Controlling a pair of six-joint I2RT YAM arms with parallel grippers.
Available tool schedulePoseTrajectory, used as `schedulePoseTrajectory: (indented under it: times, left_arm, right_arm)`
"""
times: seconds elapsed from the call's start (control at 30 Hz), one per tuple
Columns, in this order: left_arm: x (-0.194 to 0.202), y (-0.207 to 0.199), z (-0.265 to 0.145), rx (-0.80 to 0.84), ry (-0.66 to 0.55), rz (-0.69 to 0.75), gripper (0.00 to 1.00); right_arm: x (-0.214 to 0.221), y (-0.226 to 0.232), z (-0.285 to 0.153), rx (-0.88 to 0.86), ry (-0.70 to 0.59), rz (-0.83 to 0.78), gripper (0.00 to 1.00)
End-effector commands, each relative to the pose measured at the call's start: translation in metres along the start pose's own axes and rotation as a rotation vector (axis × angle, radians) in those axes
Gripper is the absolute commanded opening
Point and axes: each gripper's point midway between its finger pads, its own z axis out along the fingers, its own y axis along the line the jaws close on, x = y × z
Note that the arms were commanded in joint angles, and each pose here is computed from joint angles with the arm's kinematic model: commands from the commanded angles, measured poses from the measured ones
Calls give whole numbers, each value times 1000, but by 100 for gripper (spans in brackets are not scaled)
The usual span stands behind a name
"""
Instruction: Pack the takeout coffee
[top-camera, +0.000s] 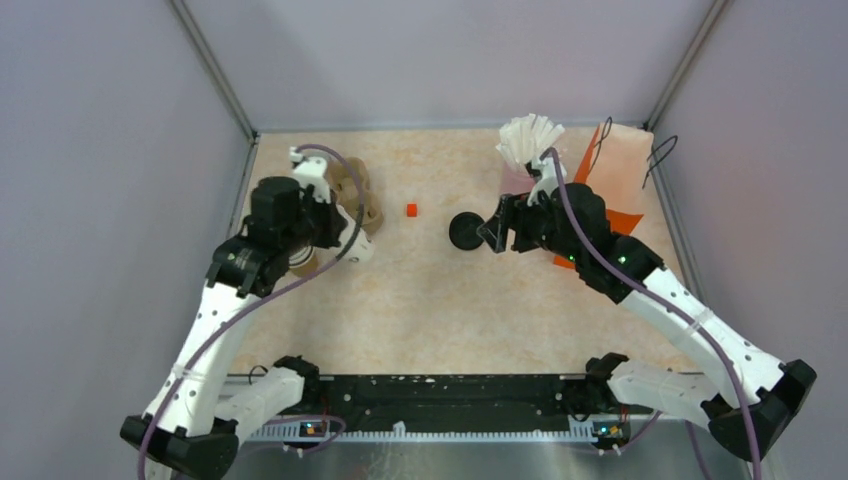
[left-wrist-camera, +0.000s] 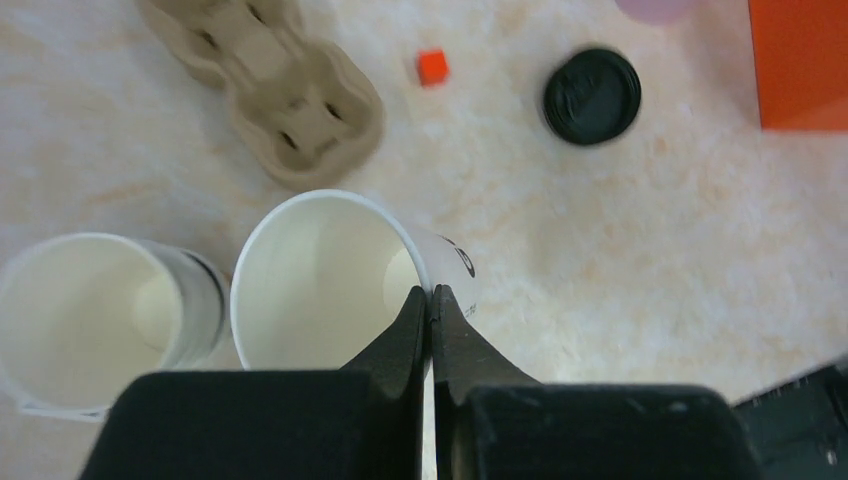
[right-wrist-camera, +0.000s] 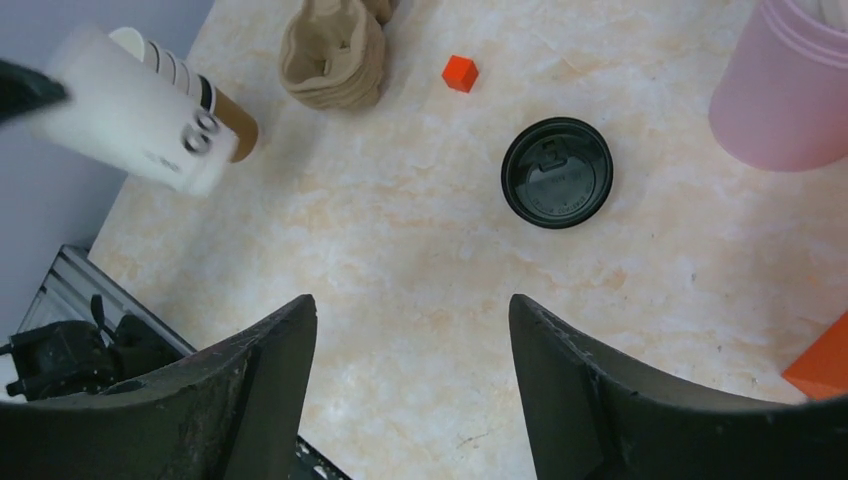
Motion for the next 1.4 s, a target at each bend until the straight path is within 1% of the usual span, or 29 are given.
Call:
schedulePoseTrajectory:
  times: [0.0, 0.13, 0.23, 0.33, 0.4, 0.5, 0.57, 0.6, 0.67, 0.7, 0.8, 0.87, 0.9, 1.03, 1.1, 1.2, 1.27, 1.37]
  left_arm:
    - [35, -45, 17, 101, 73, 14, 0]
    - [78, -83, 44, 142, 137, 49, 0]
    - [112, -104, 61, 132, 183, 80, 0]
    - [136, -131, 67, 107, 219, 188, 0]
    - [150, -146, 70, 106, 270, 212, 0]
    - [170, -164, 76, 111, 295, 255, 3]
    - [181, -172, 79, 106, 307, 270, 8]
    - [185, -175, 80, 108, 313, 271, 12]
    - [189, -183, 79, 126, 315, 272, 26]
    - [189, -188, 78, 146, 315, 265, 31]
    - [180, -198, 73, 198, 289, 239, 42]
    - [165, -203, 67, 217, 251, 211, 56]
    - [154, -204, 63, 231, 226, 199, 61]
    - [115, -195, 49, 207, 119, 169, 76]
    - [98, -180, 43, 166, 87, 142, 80]
    - [80, -149, 37, 84, 64, 105, 80]
    - [77, -119, 38, 12, 75, 75, 76]
    - [82, -68, 43, -94, 127, 11, 67]
  right_arm:
    - [-21, -5, -15, 52, -116, 72, 71]
    - [-11, -19, -13, 121, -99, 100, 70]
    - [-12, -19, -12, 121, -111, 106, 68]
    - [-17, -18, -12, 119, -127, 111, 66]
    - [-19, -20, -12, 131, -140, 114, 65]
    - [-22, -22, -13, 142, -160, 121, 65]
    - [-23, -24, -15, 149, -171, 122, 64]
    - [-24, -25, -16, 154, -178, 123, 64]
    - [-26, -27, -19, 162, -191, 125, 63]
    - [-26, -27, -21, 164, -195, 123, 63]
    - [-29, -28, -23, 165, -207, 116, 63]
    - [-30, -27, -23, 164, -211, 115, 62]
    - [-31, -27, -23, 163, -211, 113, 62]
    - [-30, -25, -18, 153, -204, 109, 57]
    - [-28, -24, -13, 145, -193, 104, 56]
    - [-19, -20, 3, 124, -142, 93, 53]
    - [-12, -18, 14, 113, -103, 86, 51]
    - [-2, -15, 33, 105, -41, 78, 46]
